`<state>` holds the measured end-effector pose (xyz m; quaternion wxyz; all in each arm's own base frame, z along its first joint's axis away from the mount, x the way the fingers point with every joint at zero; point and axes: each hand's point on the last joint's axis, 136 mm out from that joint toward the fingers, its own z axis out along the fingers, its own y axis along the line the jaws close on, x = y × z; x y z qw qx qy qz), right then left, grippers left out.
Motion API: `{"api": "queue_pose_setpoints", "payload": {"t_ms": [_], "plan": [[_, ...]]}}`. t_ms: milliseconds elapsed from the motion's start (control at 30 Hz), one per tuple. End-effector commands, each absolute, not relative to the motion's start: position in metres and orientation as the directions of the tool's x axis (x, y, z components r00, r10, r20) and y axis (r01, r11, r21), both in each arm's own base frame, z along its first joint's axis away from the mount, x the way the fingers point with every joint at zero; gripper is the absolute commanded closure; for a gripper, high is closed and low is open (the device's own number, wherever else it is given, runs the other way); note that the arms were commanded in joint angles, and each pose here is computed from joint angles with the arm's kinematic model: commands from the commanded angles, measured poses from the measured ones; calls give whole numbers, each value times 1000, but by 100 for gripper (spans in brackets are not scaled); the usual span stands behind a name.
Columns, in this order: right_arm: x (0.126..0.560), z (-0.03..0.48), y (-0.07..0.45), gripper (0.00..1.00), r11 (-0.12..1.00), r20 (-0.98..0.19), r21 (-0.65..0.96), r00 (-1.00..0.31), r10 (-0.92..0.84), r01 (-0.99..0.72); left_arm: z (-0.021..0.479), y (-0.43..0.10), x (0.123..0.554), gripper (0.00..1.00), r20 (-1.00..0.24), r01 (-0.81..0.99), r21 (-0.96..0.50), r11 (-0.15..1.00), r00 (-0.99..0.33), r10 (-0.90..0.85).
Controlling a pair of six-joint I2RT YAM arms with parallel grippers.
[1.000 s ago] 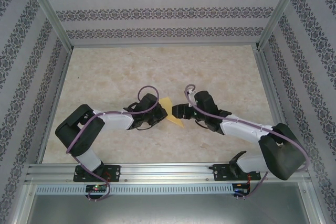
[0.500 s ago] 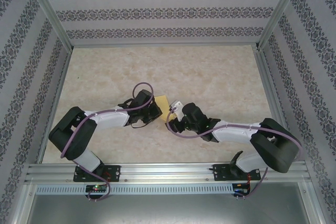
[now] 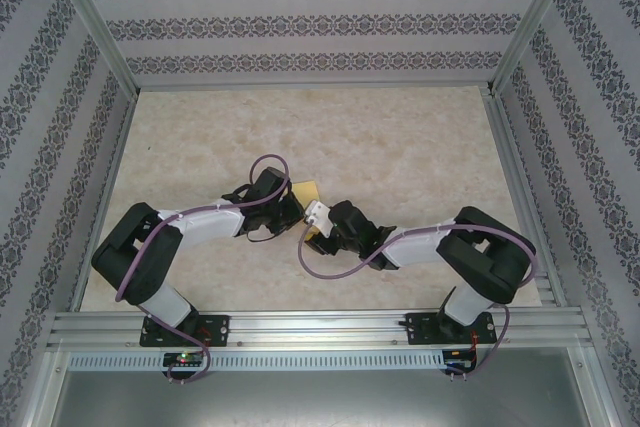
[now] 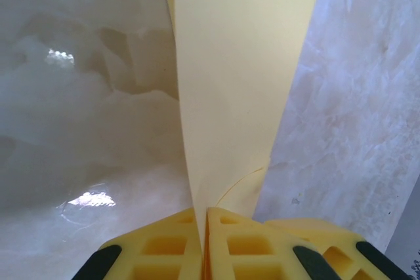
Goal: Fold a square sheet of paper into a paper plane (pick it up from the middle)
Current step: Fold the wing for the fifth time at the center of the table.
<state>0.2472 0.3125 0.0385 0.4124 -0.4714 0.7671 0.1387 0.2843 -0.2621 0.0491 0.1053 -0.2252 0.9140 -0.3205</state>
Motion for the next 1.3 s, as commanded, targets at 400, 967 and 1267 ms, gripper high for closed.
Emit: {"api": "queue_pose_setpoints", "payload": {"t_ms": [400,967,1267], "plan": [[266,42,327,65,535,-802,-279,-113,-587,-798,64,-263,291,90,-48,-337,-656,676,-875,-482],[265,40,323,90,551,-820,-240,-137,-556,-799,83,-234,305,73,-49,-365,-680,636,-843,-536],[262,48,327,95,559,-858,-107,-208,-470,-822,106,-192,312,62,-125,-355,-687,634,-801,-585]]}}
